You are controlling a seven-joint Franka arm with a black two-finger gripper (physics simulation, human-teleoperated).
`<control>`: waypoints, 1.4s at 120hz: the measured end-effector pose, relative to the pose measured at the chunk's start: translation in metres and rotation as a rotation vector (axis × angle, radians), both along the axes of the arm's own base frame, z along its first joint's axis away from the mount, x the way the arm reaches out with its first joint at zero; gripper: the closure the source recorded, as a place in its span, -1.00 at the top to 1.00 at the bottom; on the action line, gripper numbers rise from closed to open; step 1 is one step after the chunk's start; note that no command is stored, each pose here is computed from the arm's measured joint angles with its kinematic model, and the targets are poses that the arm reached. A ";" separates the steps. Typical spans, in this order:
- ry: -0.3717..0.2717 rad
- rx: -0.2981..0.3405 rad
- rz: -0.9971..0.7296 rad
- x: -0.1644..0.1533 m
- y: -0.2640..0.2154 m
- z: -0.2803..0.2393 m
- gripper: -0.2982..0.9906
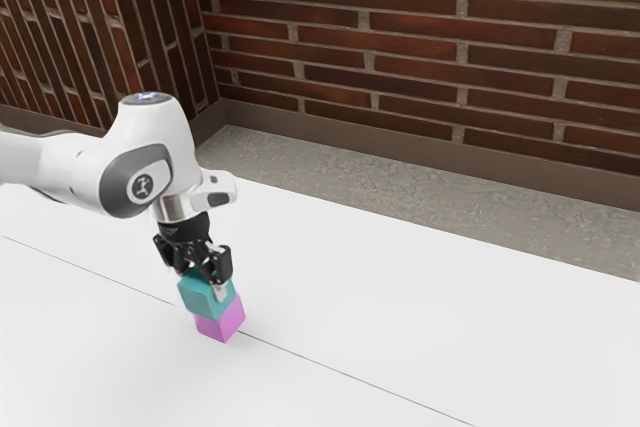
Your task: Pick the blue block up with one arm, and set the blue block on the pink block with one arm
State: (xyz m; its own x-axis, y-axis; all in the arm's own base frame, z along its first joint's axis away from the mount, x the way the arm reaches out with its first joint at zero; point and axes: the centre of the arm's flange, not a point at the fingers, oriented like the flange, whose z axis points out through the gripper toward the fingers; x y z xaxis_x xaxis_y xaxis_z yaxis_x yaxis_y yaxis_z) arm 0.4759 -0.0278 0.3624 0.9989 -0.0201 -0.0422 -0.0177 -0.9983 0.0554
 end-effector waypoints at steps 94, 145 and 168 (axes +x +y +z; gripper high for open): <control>-0.030 0.011 0.008 0.010 0.017 -0.015 -0.07; -0.032 0.014 0.006 0.013 0.017 -0.021 -0.08; -0.031 0.014 0.005 0.013 0.016 -0.023 -0.08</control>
State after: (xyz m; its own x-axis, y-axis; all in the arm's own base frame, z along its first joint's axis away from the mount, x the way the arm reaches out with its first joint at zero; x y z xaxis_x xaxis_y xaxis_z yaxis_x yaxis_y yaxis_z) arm 0.4888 -0.0115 0.3396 0.9998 -0.0151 -0.0117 -0.0146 -0.9990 0.0411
